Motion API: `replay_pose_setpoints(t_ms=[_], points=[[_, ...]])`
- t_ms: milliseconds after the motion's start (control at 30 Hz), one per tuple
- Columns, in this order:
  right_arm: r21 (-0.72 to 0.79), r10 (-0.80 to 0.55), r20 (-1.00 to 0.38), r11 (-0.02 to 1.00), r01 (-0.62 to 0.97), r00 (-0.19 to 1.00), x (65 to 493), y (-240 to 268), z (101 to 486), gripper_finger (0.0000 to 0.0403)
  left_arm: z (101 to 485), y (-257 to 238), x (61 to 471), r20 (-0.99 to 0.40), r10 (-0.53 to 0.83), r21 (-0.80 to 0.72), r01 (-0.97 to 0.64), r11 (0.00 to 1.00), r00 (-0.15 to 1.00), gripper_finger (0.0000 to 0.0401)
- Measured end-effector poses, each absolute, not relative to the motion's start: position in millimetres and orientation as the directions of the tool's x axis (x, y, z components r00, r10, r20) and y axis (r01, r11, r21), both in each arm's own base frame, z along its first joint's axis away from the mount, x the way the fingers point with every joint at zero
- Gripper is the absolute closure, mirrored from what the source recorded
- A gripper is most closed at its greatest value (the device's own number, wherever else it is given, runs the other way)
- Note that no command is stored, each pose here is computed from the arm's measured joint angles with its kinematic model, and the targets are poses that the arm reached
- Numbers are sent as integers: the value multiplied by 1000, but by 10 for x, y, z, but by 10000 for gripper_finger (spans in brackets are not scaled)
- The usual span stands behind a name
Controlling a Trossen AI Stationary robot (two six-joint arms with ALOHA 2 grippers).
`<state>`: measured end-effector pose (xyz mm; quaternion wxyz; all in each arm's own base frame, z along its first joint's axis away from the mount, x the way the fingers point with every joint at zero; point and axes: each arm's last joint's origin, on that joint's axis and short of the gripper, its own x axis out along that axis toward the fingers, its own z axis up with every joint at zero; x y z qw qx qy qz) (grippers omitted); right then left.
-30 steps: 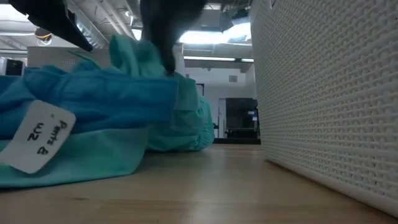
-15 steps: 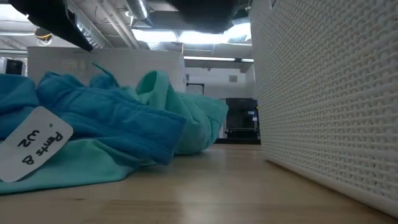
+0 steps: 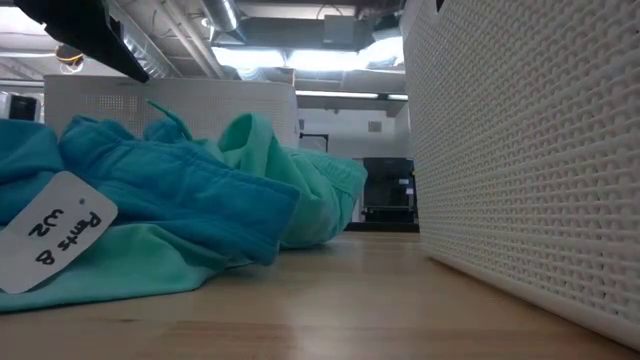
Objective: Sort clothes
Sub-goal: Put the black shorts into the bottom right laundry bin
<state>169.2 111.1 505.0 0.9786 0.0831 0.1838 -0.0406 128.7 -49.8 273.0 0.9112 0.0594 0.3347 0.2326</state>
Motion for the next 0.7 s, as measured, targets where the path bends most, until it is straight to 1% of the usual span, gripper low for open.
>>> replay_pose_setpoints(t_ms=[100,333,567,700], points=[[188,-61,-434,970,156,899,1650,1193,4926,384,2730,-497,1288,-582,464,260,-388,884,668,205],[205,-122,-571,936,285,812,1630,1375,4510,384,2731,-497,1287,-582,463,258,-389,884,668,205],[186,-198,-664,890,416,721,1711,1508,3938,384,2731,-497,1287,-582,463,257,-389,885,668,205],[188,-203,-727,860,474,656,1753,1566,3546,384,2732,-497,1286,-582,463,257,-389,884,668,205]])
